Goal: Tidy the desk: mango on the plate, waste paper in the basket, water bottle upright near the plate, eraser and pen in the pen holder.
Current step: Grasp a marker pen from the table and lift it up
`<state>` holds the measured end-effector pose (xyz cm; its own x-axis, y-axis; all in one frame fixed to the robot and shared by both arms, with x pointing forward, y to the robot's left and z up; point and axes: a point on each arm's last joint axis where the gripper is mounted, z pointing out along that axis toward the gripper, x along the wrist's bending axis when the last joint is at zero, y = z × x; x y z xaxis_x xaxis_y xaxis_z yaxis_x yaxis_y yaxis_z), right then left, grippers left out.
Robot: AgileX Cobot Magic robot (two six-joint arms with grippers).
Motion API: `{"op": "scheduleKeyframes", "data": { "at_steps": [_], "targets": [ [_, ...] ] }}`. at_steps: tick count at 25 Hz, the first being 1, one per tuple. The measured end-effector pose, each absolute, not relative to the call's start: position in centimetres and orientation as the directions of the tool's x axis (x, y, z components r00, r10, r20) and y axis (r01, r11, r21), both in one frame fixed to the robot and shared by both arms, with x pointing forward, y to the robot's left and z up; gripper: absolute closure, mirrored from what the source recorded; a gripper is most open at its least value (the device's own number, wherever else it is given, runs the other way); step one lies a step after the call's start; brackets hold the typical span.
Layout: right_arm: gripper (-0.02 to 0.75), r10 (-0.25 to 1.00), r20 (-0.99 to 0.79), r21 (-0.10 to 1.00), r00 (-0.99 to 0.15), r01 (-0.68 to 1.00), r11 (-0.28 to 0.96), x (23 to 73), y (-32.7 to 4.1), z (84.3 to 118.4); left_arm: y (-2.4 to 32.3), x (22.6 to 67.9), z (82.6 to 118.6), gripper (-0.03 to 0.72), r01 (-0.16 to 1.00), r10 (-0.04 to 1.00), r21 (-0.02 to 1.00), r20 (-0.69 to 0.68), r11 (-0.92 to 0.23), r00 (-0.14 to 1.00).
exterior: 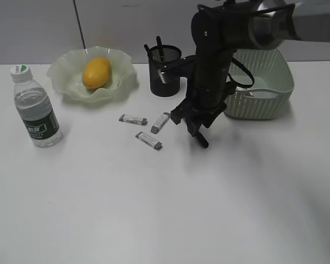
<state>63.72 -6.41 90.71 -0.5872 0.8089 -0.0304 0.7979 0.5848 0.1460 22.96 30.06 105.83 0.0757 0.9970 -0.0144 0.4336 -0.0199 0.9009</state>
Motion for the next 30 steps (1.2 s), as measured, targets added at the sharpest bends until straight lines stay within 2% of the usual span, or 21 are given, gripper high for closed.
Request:
{"op": "scheduleKeyframes", "data": {
  "at_steps": [7,23,26,28,30],
  "targets": [
    [0.394,0.808,-0.03,0.104,-0.588,0.802,0.588,63.8,-6.4,88.7,30.1,23.0,105.8,0.253,0.434,0.997,0.901,-0.014,-0.02,0.076],
    [0.419,0.811,-0.029,0.092,-0.584,0.807,0.584,64.0,-6.6,87.3,30.1,23.0,105.8,0.253,0.434,0.997,0.901,-0.014,-0.02,0.076],
    [0.479,0.813,-0.026,0.092,-0.582,0.809,0.581,64.0,-6.6,87.3,30.1,23.0,105.8,0.253,0.434,0.997,0.901,-0.014,-0.02,0.076],
    [0.587,0.818,-0.026,0.096,-0.574,0.814,0.574,64.1,-6.5,87.4,30.1,23.0,105.8,0.253,0.434,0.997,0.901,-0.014,-0.02,0.076],
    [0.601,0.827,-0.027,0.097,-0.561,0.822,0.561,64.2,-6.5,87.4,30.1,23.0,105.8,0.253,0.434,0.997,0.901,-0.014,-0.02,0.076]
  ]
}}
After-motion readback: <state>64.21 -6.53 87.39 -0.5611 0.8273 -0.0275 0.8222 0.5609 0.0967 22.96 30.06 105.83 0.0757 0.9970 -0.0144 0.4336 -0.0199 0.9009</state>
